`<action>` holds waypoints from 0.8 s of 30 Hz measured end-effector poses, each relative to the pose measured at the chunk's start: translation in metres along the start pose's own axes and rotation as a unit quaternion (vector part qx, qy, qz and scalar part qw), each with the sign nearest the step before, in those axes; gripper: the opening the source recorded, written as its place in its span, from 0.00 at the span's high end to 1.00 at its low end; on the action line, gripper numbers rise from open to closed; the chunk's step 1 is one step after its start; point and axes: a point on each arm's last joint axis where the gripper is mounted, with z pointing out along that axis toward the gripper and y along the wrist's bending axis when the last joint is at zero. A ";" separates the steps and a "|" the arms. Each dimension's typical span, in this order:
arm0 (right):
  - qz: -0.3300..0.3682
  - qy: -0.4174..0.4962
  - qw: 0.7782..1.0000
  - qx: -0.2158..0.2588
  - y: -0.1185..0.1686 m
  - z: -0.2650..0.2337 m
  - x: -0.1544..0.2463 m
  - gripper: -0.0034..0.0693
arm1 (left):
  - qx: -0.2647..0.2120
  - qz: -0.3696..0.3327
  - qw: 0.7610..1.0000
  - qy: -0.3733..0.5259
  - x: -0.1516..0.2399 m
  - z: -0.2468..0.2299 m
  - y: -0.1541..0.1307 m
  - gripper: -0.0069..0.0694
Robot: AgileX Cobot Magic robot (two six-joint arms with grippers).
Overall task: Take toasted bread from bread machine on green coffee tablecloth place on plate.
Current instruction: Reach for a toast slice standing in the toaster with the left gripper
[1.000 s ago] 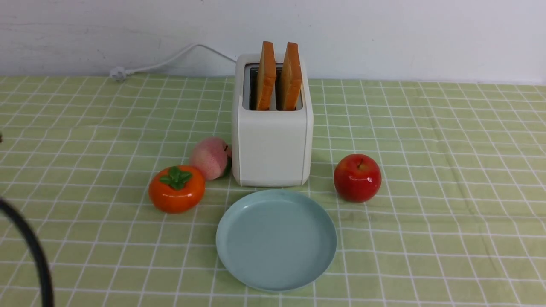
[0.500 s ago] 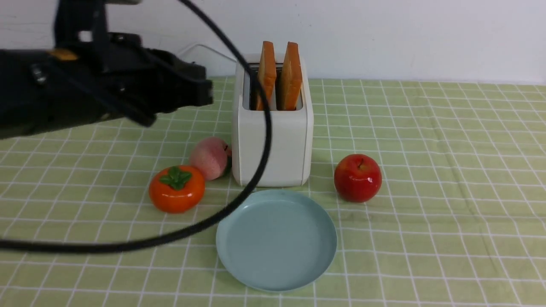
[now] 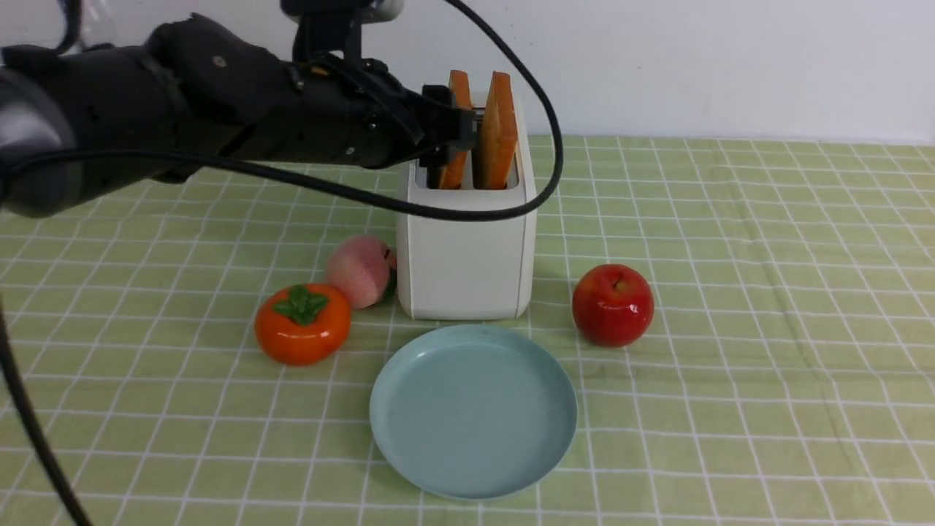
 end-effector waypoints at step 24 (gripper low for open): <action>0.002 0.001 1.000 -0.004 0.001 0.000 0.000 0.90 | -0.044 -0.013 0.998 -0.049 0.000 0.060 0.021 0.37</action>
